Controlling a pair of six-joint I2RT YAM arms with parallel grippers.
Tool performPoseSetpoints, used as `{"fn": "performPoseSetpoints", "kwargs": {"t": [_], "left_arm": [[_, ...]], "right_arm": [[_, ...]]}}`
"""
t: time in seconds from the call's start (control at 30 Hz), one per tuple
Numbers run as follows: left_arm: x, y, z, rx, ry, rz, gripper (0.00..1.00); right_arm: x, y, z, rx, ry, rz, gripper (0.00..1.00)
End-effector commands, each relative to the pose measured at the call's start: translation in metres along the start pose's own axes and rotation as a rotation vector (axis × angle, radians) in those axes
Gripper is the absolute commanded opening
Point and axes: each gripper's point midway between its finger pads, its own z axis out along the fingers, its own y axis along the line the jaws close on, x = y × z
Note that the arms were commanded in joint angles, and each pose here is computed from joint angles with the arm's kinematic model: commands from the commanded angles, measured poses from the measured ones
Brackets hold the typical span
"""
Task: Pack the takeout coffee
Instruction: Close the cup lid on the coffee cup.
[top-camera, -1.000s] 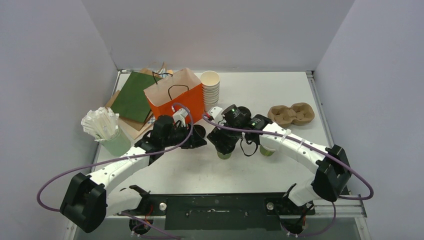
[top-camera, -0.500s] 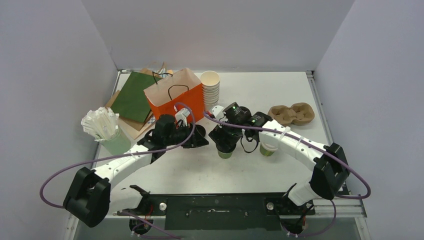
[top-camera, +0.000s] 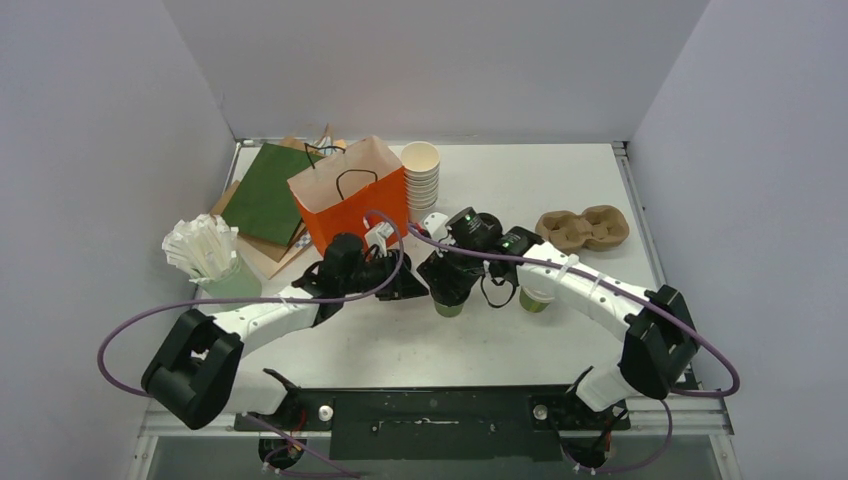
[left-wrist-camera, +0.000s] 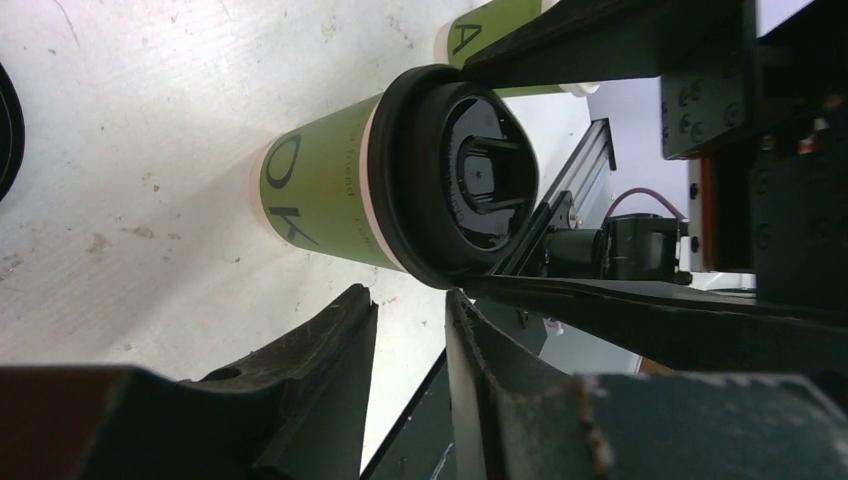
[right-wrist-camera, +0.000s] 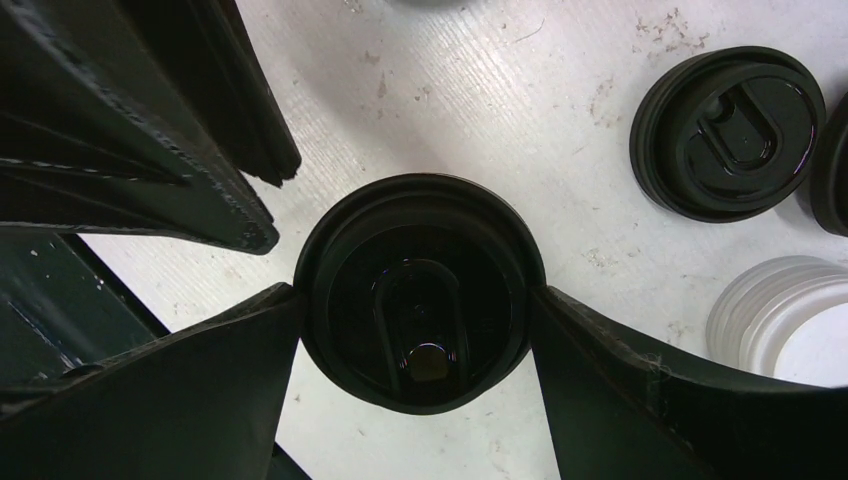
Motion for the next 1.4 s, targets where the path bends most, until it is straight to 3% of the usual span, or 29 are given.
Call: {"fn": "performPoseSetpoints", "kwargs": {"t": [0.0,0.2,0.37,0.63,1.1,1.3,1.37], "left_arm": [[-0.004,-0.007,0.007,0.056,-0.021,0.013,0.28],[-0.004,-0.001,0.015,0.055,-0.016,0.004,0.24],[-0.004,-0.005,0.017,0.083,-0.017,0.002,0.32],[-0.006,-0.002,0.015,0.081,-0.038,-0.012,0.32],[-0.011,0.001,0.018,0.071,-0.045,-0.015,0.32],[-0.012,0.001,0.018,0.062,-0.045,-0.008,0.32],[-0.014,-0.001,0.017,0.061,-0.047,-0.004,0.32]], "right_arm": [[0.015,0.003,0.008,0.003,0.028,0.017,0.81],[0.018,0.005,0.010,0.002,0.025,0.029,0.78],[0.024,0.007,0.013,0.009,0.030,0.032,0.76],[0.037,0.009,0.016,0.037,0.052,0.053,0.73],[0.055,0.011,0.025,0.094,0.141,0.002,0.73],[0.050,0.010,0.023,0.101,0.123,0.008,0.73],[0.040,0.011,0.020,0.093,0.091,0.017,0.78]]}}
